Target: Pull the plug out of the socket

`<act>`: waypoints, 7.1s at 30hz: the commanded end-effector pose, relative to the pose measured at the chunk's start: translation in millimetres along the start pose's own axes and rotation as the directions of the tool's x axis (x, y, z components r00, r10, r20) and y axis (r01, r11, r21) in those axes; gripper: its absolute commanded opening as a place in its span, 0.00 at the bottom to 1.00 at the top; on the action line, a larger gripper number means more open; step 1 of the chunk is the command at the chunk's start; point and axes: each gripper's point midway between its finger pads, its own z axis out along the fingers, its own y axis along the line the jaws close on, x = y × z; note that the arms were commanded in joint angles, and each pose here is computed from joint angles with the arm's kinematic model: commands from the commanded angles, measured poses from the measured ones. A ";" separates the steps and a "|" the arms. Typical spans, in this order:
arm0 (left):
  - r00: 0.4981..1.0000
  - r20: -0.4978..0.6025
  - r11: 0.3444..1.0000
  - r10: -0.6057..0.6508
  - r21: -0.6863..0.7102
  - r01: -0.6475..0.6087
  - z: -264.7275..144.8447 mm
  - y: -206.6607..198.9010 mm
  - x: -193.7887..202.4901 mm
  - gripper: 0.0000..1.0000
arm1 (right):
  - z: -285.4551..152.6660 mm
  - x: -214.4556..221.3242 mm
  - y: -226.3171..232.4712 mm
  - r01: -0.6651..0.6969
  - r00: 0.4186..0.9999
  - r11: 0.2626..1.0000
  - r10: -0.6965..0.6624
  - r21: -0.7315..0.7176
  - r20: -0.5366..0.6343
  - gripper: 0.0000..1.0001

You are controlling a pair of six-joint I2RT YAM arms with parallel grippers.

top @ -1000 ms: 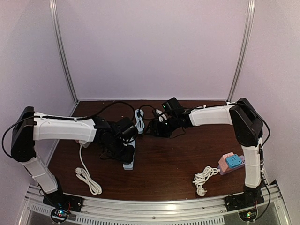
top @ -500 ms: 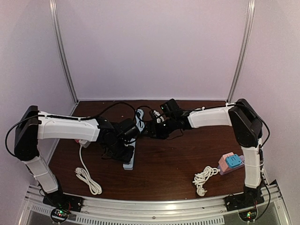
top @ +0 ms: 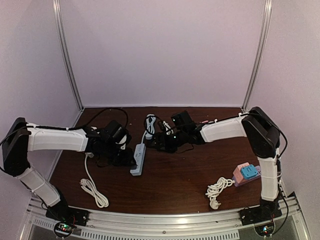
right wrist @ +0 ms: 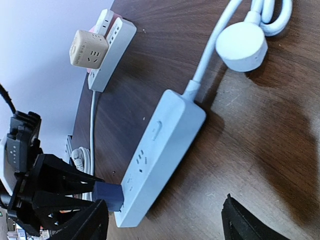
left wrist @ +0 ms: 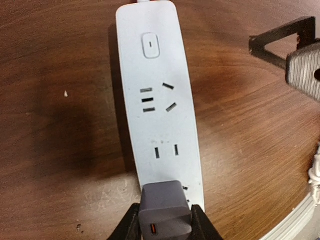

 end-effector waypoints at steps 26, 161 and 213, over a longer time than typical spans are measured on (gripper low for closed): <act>0.943 0.214 0.881 -0.256 0.454 0.136 -8.2 -48.1 -59.6 0.01 | 21.8 1.6 -4.5 -0.129 0.992 0.991 0.128 0.035 0.018 0.62; 0.990 -0.046 0.353 -0.137 0.931 0.092 -125.6 -129.9 -76.3 0.03 | -90.4 19.6 144.7 0.839 0.510 0.543 -0.777 -0.017 0.368 0.34; 0.930 0.355 0.984 -0.097 -0.108 0.144 -115.2 110.1 -125.8 0.98 | -130.8 -129.2 -158.8 -0.057 0.995 0.726 -0.012 0.686 0.096 0.08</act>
